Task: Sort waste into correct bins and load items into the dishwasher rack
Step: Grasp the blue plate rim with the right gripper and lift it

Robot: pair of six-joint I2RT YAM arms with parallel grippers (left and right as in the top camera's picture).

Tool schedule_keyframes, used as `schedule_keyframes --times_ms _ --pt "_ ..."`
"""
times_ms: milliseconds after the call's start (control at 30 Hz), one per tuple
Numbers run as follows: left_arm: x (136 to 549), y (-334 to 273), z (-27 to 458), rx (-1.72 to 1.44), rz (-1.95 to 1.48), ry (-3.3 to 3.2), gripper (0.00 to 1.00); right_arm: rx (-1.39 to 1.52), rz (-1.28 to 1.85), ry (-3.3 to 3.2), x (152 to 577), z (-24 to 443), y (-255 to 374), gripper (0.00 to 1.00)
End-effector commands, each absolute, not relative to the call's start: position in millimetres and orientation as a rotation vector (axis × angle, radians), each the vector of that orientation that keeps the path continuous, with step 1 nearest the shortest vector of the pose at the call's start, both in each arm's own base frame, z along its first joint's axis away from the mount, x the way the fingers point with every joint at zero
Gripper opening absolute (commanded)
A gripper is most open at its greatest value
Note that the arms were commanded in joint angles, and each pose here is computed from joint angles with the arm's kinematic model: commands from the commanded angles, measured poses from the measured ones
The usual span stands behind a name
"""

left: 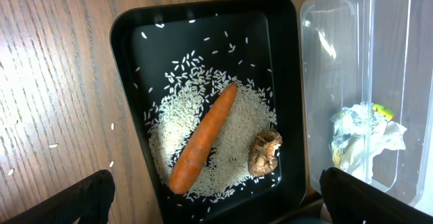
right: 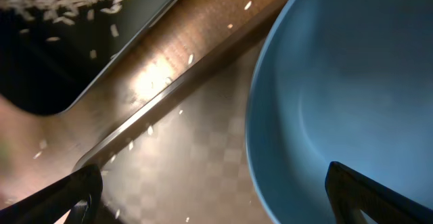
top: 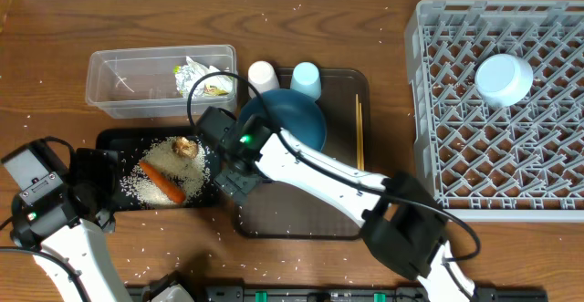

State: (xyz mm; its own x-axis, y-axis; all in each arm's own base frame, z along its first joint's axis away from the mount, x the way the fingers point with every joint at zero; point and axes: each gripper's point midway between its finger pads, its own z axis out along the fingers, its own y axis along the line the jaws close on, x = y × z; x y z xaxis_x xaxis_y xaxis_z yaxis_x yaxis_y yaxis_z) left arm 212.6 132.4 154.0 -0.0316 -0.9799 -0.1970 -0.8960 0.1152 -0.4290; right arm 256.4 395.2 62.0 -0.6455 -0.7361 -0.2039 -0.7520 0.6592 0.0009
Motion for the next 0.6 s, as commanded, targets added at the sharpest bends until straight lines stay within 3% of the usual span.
schedule_keyframes --times_ms 0,267,400,467,533,567 --pt "212 136 158 -1.803 -0.231 1.963 0.98 -1.198 0.009 2.717 264 32 388 0.99" --pt "212 136 158 -1.803 -0.231 1.963 0.98 -1.176 -0.022 2.814 264 3 376 0.99" --pt "212 136 158 -1.803 -0.231 1.963 0.98 -1.181 -0.030 2.820 263 3 375 0.92" --pt "212 136 158 -1.803 -0.231 1.963 0.98 -1.184 -0.038 2.827 261 3 373 0.80" --pt "212 136 158 -1.803 -0.231 1.963 0.98 -1.188 -0.048 2.836 260 3 370 0.51" --pt "212 136 158 -1.803 -0.231 1.963 0.98 -1.189 -0.052 2.840 259 3 369 0.43"
